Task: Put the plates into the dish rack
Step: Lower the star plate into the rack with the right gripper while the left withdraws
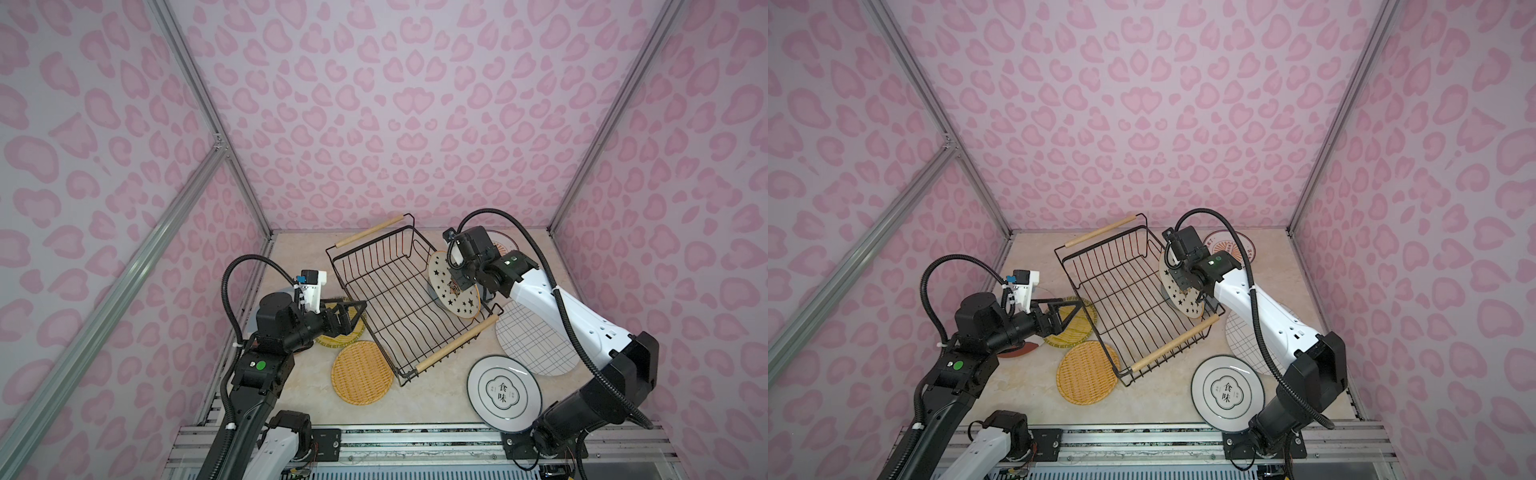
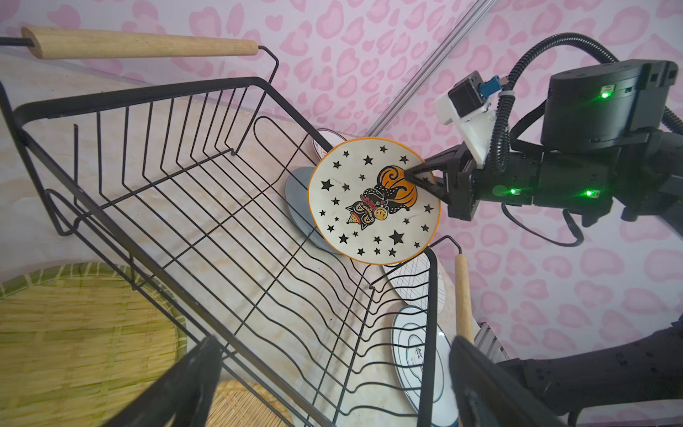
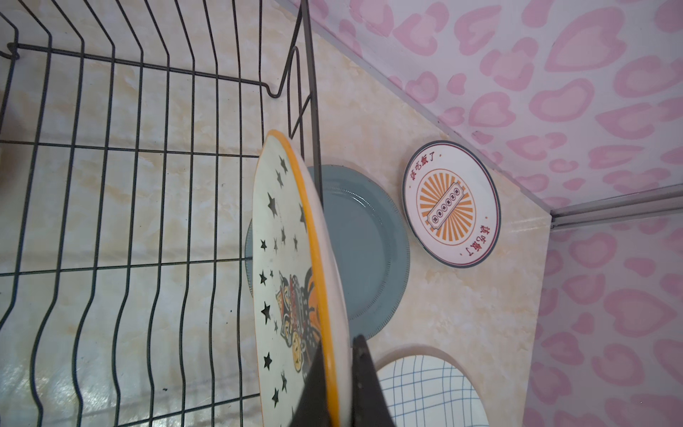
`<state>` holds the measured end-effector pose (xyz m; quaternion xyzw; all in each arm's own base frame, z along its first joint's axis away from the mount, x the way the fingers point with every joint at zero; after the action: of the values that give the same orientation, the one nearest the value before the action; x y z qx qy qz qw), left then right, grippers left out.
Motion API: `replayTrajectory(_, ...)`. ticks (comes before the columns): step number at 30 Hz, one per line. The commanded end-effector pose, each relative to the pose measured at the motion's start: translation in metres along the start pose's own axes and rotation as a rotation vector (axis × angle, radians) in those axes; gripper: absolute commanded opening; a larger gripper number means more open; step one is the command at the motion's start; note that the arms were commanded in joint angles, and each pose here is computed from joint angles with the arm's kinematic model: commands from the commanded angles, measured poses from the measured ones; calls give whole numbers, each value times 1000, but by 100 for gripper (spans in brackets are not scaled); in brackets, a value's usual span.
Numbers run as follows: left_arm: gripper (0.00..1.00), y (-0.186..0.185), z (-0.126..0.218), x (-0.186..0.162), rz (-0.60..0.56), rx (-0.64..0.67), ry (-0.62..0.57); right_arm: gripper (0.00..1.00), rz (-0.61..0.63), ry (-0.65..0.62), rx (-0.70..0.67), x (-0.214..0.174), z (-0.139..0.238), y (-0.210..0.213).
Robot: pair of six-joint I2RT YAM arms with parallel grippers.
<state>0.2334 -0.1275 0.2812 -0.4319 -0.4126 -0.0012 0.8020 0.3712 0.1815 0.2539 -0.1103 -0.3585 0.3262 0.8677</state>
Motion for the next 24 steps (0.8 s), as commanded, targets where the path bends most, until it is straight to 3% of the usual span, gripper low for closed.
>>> replayTrajectory(1,98,-2,0,1,-21,-12,-4,0,-19,-57,-58,14,-4,-8)
replayTrajectory(24,98,-5,5,3,-37,-12,-24,0,46,50,7,-5,4,18)
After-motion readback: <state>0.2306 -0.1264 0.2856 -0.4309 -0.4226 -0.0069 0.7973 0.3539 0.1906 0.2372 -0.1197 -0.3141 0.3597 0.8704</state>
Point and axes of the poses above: each gripper's point midway between its finger pads, its own z axis back along the fingers, its own y axis along the line the jaws close on, x = y × z, the point moved 2 cm from there along z, back along the fingers, and after that the axes turned 9 degrees about z, right-handed, at the moved point
